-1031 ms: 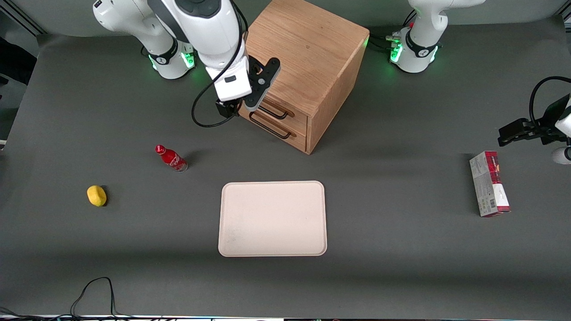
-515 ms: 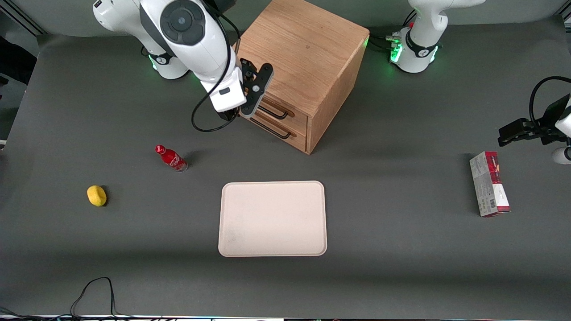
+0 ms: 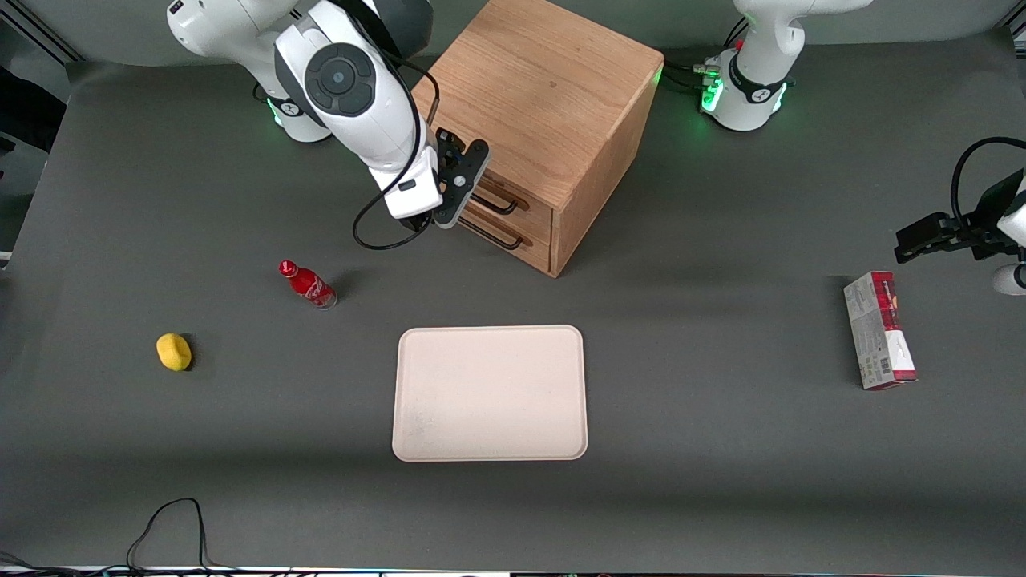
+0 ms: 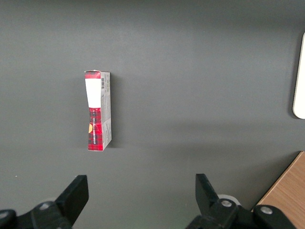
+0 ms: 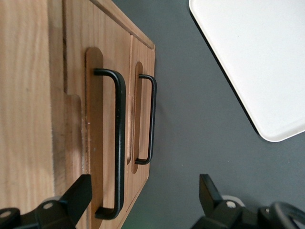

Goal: Open upper drawer

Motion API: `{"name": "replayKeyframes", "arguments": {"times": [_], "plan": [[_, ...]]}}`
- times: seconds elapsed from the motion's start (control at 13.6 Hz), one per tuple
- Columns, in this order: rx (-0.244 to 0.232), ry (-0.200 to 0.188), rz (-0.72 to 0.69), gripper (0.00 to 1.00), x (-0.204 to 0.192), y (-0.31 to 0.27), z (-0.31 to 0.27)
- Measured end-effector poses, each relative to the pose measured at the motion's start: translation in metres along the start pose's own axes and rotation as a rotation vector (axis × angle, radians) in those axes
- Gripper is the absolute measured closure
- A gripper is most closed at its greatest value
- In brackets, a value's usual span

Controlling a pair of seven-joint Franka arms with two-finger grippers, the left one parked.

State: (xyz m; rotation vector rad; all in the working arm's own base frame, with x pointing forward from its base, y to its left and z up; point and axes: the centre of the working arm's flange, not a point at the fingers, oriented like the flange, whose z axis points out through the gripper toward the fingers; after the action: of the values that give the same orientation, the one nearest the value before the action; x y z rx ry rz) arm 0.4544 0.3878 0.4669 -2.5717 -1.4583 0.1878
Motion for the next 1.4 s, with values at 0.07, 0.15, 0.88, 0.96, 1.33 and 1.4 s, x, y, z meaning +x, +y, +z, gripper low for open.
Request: {"name": "replayKeyframes", "arguments": {"times": [0.07,0.15,0.88,0.96,1.33,1.4], "plan": [[-0.002,0.003,-0.004,0.00,0.001,-0.002,0.005],[-0.004,0.004,-0.010,0.00,0.002,-0.006,0.008],[-0.026,0.039,0.002,0.00,0.002,-0.001,0.041],[-0.029,0.042,0.005,0.00,0.003,0.001,0.043],[-0.024,0.033,0.012,0.00,0.006,0.006,0.061],[-0.022,0.032,0.014,0.00,0.006,0.006,0.064]]}}
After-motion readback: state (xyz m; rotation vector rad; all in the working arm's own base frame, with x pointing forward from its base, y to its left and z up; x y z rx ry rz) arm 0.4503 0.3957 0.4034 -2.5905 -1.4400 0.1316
